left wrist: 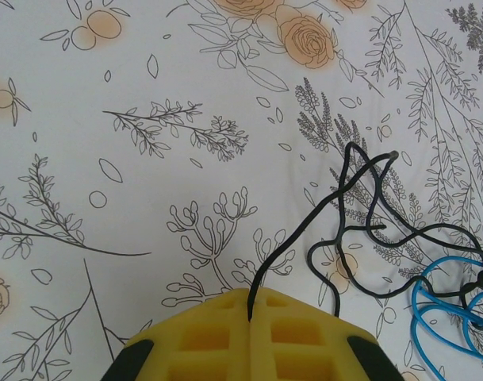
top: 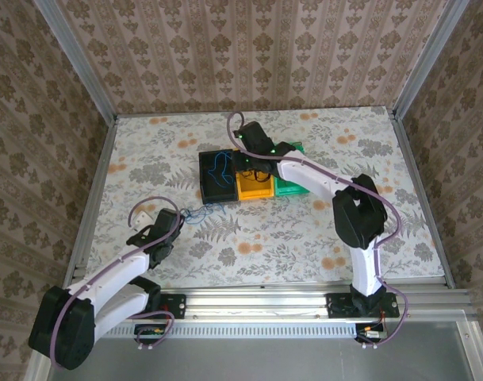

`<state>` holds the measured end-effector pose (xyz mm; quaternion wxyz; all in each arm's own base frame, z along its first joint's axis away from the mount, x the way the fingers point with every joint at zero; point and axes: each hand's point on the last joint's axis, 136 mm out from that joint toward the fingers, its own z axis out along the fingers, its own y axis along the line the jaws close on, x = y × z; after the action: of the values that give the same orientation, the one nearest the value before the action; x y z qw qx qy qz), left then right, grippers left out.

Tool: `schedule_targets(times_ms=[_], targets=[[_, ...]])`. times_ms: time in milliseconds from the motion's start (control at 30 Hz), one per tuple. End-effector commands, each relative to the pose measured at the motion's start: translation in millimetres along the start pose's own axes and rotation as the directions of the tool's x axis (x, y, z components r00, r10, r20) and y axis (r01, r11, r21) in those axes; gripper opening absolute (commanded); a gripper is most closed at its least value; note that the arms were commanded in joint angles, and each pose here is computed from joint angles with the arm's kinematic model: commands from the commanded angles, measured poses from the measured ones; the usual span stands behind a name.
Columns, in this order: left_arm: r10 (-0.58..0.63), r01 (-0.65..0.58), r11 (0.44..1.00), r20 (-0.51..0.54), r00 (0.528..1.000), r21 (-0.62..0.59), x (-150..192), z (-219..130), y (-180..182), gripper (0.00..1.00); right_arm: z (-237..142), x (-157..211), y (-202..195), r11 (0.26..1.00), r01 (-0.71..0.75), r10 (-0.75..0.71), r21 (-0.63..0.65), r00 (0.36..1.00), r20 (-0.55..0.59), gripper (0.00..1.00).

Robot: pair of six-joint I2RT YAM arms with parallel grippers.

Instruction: Untangle the cables

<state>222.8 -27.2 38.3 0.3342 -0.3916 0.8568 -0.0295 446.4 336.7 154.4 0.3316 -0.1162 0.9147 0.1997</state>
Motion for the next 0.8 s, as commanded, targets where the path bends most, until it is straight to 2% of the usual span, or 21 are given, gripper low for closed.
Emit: schedule_targets(times_ms=[0,33,133,167,267,400,567,767], targets=[[0.005,-0.005,1.000,0.010,1.000,-0.003,-1.5,-1.2,-0.7,0.00,17.0,4.7,23.0,0.997,0.022,-0.026,-0.078,0.999,-0.046,0.04],[0.005,-0.005,1.000,0.008,1.000,-0.003,-1.3,-1.3,-0.6,0.00,21.2,6.4,27.8,0.995,0.019,-0.026,-0.103,0.998,-0.064,0.06],[0.003,-0.003,1.000,0.010,1.000,0.001,-1.9,-1.5,-1.4,0.00,21.7,8.2,40.9,0.985,0.022,-0.036,-0.168,0.996,-0.081,0.34],[0.003,-0.003,1.000,0.010,1.000,0.002,-2.1,-1.7,-2.0,0.00,18.2,8.9,43.4,0.984,0.030,-0.044,-0.177,0.996,-0.077,0.40],[0.003,-0.003,1.000,0.007,1.000,0.005,-1.1,-1.4,-2.2,0.00,6.9,20.3,50.5,0.979,0.085,-0.099,-0.188,0.992,-0.071,0.50],[0.007,-0.007,1.000,0.008,1.000,0.010,-1.2,-0.6,-3.7,0.00,-6.9,49.3,62.5,0.962,0.162,-0.188,-0.218,0.977,-0.102,0.52],[0.004,-0.004,1.000,0.015,1.000,0.014,-3.5,-1.5,-5.9,0.00,-12.0,97.1,75.6,0.936,0.233,-0.289,-0.265,0.937,-0.196,0.52],[0.010,-0.010,1.000,0.014,1.000,0.014,-3.6,-1.9,-7.0,0.00,-2.8,131.1,68.6,0.946,0.198,-0.269,-0.257,0.921,-0.280,0.52]])
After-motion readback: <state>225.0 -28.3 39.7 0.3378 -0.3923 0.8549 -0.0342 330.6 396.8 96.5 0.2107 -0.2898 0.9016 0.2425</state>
